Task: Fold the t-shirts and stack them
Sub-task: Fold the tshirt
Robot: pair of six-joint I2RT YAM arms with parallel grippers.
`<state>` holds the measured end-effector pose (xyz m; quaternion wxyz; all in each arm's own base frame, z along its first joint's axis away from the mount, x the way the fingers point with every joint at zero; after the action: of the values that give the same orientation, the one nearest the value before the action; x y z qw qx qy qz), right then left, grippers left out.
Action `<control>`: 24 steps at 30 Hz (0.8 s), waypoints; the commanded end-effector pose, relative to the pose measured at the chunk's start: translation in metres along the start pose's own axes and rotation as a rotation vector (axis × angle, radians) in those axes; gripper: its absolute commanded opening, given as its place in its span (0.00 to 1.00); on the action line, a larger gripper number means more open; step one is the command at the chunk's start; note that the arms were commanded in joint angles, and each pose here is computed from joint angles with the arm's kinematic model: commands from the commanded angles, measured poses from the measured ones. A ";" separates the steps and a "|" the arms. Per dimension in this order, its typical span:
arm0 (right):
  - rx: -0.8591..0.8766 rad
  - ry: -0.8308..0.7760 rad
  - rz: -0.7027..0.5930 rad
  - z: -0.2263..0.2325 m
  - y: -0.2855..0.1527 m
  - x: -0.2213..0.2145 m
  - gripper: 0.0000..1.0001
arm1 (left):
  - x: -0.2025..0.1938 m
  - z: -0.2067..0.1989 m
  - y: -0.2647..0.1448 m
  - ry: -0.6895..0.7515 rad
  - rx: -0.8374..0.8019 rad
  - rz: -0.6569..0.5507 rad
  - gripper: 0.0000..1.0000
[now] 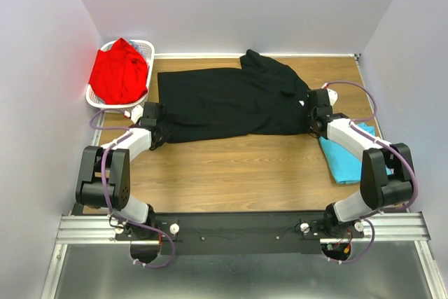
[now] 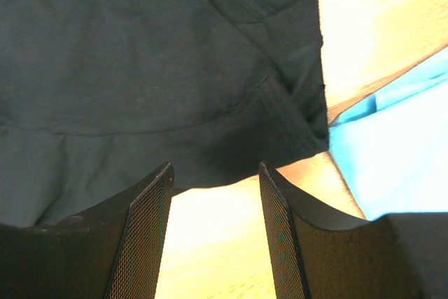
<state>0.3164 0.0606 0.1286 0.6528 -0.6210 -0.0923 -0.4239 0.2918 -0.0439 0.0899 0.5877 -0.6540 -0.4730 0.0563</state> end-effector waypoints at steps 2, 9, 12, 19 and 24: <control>-0.076 0.024 -0.018 -0.006 0.011 0.005 0.59 | 0.015 0.002 0.005 -0.003 0.039 -0.056 0.00; -0.076 0.034 0.021 -0.008 0.016 -0.004 0.59 | 0.035 0.013 -0.004 -0.031 0.051 -0.099 0.00; -0.074 0.041 0.044 -0.010 0.017 -0.012 0.59 | 0.038 0.013 -0.008 -0.034 0.044 -0.101 0.00; -0.068 0.043 0.078 -0.018 0.013 -0.026 0.60 | 0.039 0.011 -0.010 -0.024 0.031 -0.091 0.00; -0.103 0.032 0.065 -0.029 0.008 -0.033 0.61 | 0.037 0.011 -0.010 -0.021 0.021 -0.086 0.00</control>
<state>0.2975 0.0547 0.0951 0.6485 -0.6423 -0.0445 -0.4062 0.2972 -0.0153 0.1021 0.5902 -0.6328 -0.4984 0.0541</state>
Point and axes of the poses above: each gripper's point midway between its finger pads, its own y axis out along the fingers, its own z axis along the line the jaws close on, x = y × z, the point moved 8 cm from there along -y, back along the fingers, and after that the axes turned 3 degrees about y, right-handed, at the moved point
